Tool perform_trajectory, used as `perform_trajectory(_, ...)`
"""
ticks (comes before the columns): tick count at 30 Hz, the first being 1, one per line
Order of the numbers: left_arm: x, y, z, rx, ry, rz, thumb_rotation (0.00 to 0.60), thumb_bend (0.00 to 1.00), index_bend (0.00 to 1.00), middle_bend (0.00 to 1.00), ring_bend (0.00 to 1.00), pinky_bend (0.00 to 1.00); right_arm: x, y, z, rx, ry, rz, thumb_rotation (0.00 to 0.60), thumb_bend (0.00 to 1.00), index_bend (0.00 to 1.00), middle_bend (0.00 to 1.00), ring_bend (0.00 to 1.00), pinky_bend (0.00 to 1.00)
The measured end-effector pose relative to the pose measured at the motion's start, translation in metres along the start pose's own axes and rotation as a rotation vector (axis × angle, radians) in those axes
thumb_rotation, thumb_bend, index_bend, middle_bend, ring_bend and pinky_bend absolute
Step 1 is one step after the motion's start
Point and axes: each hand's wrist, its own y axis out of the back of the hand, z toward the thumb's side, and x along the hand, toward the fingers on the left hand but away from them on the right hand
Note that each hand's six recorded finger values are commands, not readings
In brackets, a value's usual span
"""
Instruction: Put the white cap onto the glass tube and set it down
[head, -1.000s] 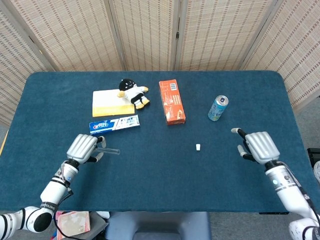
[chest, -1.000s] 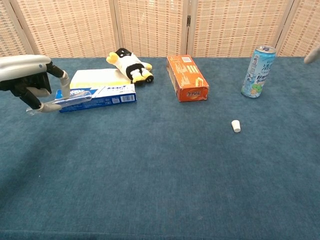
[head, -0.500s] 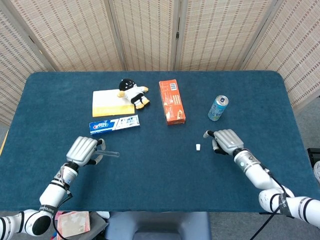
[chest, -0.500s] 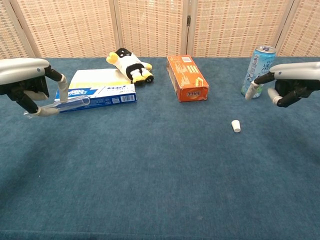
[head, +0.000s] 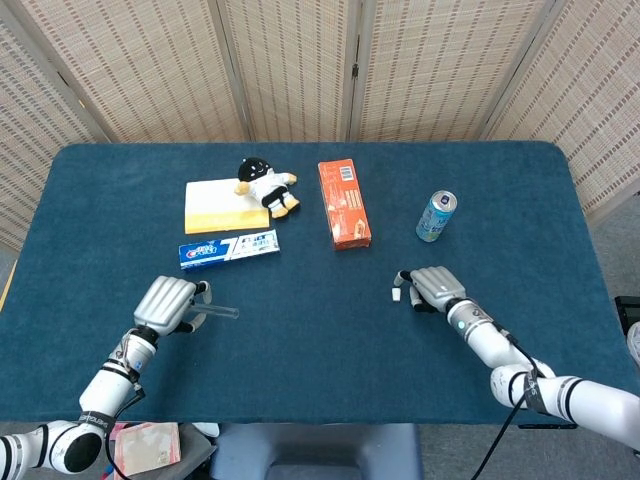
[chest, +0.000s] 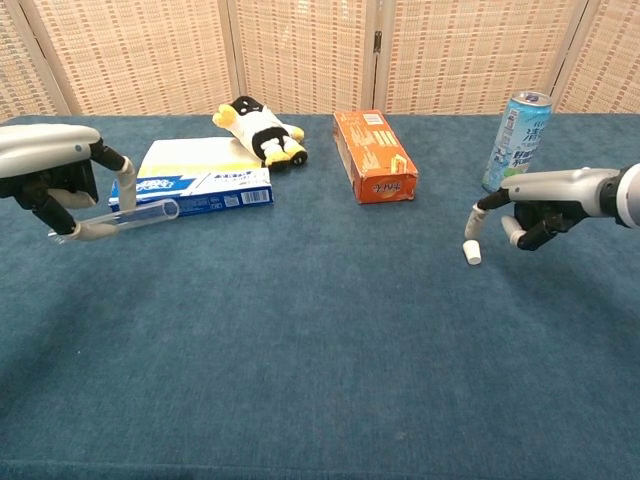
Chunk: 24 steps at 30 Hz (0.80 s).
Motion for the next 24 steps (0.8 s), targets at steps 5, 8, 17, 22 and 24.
perform_trajectory(5,0.000,-0.001,0.000,0.000,-0.001,-0.006,0.600,0.43,0.60,1.00,1.00,1.00,-0.003,-0.002,0.000,-0.003,0.001,0.008,0.600,0.84,0.27,1.00,1.00,1.00)
perform_trajectory(8,0.000,-0.002,0.001,-0.003,-0.002,-0.010,0.600,0.43,0.60,1.00,1.00,1.00,-0.004,-0.004,0.002,0.001,0.007,0.013,0.600,0.84,0.27,1.00,1.00,1.00)
perform_trajectory(17,0.000,-0.003,0.001,-0.007,-0.002,-0.015,0.600,0.43,0.60,1.00,1.00,1.00,0.004,-0.004,0.006,0.019,0.028,0.020,0.600,0.84,0.27,1.00,1.00,1.00)
perform_trajectory(22,0.000,-0.004,0.001,-0.010,-0.002,-0.017,0.600,0.43,0.60,1.00,1.00,1.00,0.015,-0.005,0.007,0.034,0.039,0.021,0.600,0.84,0.27,1.00,1.00,1.00)
perform_trajectory(24,0.000,-0.004,0.000,-0.009,0.000,-0.017,0.600,0.43,0.60,1.00,1.00,1.00,0.022,-0.006,0.007,0.042,0.041,0.023,0.600,0.84,0.27,1.00,1.00,1.00)
